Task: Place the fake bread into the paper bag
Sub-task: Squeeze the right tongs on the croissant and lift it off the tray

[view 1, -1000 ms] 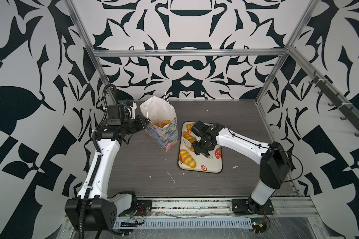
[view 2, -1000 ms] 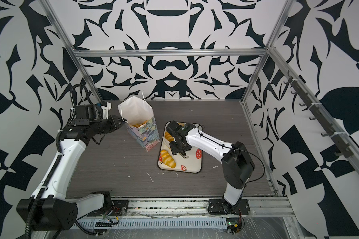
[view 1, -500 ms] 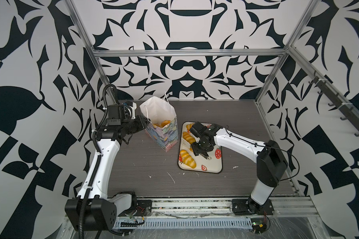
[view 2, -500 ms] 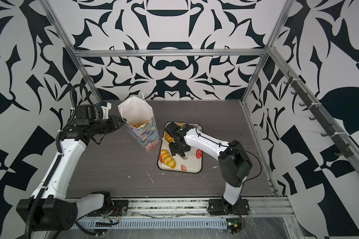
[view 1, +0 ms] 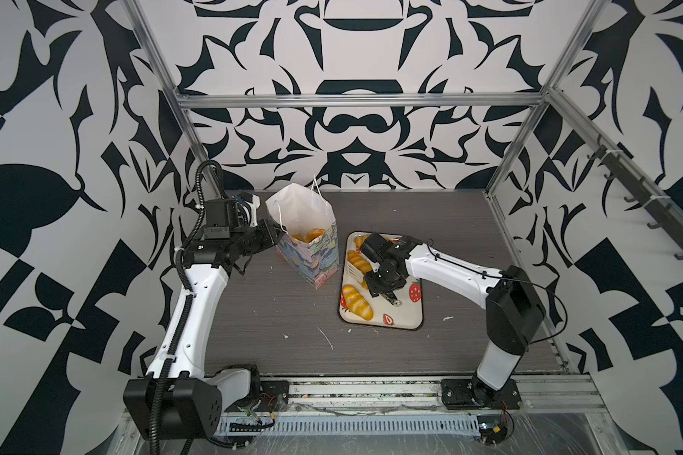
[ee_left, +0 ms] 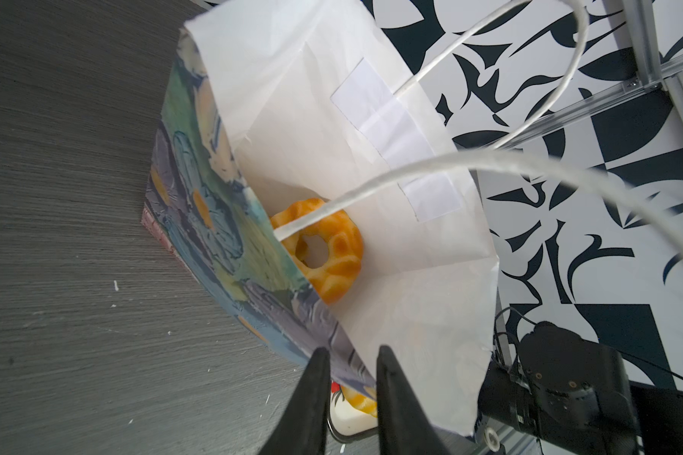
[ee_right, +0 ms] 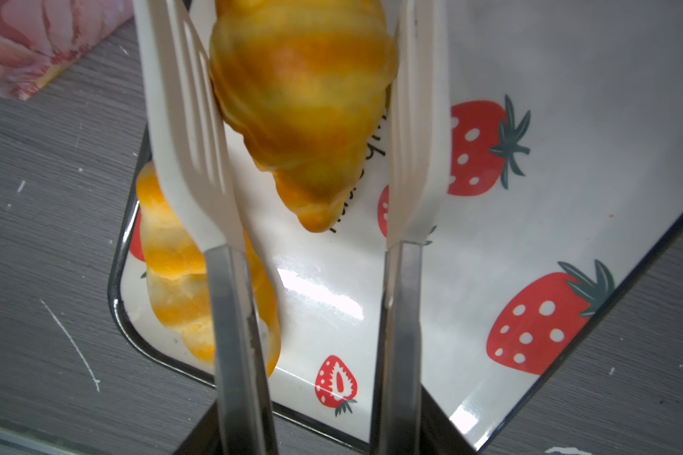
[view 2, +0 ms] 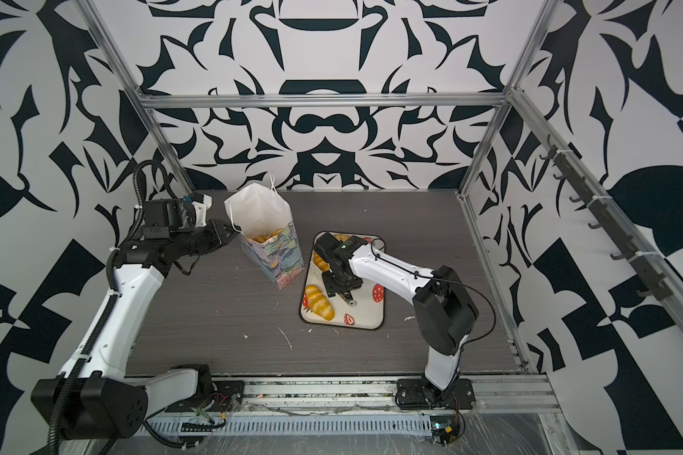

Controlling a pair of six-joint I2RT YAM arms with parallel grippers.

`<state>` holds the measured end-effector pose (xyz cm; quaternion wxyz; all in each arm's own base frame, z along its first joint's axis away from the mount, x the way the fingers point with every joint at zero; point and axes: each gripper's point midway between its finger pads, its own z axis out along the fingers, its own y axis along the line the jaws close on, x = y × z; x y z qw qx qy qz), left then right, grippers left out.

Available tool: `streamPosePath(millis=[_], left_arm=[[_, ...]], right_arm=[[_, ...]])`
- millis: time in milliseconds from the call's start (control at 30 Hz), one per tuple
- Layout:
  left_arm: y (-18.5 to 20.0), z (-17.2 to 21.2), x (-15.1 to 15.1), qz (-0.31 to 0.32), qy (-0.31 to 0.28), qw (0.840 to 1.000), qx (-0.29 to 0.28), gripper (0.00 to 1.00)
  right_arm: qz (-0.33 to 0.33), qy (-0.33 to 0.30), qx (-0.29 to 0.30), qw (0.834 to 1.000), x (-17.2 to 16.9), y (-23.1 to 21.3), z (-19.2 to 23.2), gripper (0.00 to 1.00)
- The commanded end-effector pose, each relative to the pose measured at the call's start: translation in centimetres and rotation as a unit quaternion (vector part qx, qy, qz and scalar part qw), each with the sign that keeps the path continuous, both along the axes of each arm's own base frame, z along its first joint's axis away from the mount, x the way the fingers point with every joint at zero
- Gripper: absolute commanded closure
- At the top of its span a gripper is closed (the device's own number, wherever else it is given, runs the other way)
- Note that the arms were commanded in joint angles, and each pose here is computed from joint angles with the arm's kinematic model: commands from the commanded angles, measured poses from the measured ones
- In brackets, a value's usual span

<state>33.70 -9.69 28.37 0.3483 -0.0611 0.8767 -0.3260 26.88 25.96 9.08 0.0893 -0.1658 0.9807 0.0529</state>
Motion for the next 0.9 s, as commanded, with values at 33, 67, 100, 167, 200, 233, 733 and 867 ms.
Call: streamPosePath(millis=[33, 67, 100, 167, 200, 233, 733, 867], left_arm=[[-0.1, -0.3, -0.6, -0.004, 0.003, 1.000, 0.003, 0.75], [-0.1, -0.3, -0.6, -0.004, 0.003, 1.000, 0.003, 0.75], [-0.1, -0.3, -0.6, -0.004, 0.003, 1.000, 0.003, 0.75], [-0.1, -0.3, -0.6, -0.004, 0.003, 1.000, 0.003, 0.75], [-0.1, -0.3, -0.7, -0.004, 0.003, 1.000, 0.003, 0.75], [-0.1, -0.3, -0.7, -0.004, 0.003, 1.000, 0.002, 0.75], [-0.1, -0.1, -0.7, -0.004, 0.001, 1.000, 0.003, 0.75], [-0.1, -0.1, -0.7, -0.004, 0.002, 1.000, 0.002, 0.75]], right_arm=[[0.006, -0.028, 0.014, 0.999, 0.4, 0.3, 2.3, 0.48], [0.007, -0.030, 0.014, 0.999, 0.5, 0.3, 2.5, 0.49], [0.008, -0.031, 0.015, 0.999, 0.5, 0.3, 2.7, 0.49], [0.008, -0.038, 0.013, 0.999, 0.5, 0.1, 3.1, 0.50], [0.007, -0.041, 0.010, 0.999, 0.6, -0.1, 3.2, 0.50], [0.005, -0.048, 0.009, 0.999, 0.7, -0.3, 3.5, 0.50], [-0.005, -0.102, 0.018, 0.995, 1.3, -1.6, 7.5, 0.52], [-0.008, -0.114, 0.023, 0.993, 1.5, -1.9, 8.8, 0.54]])
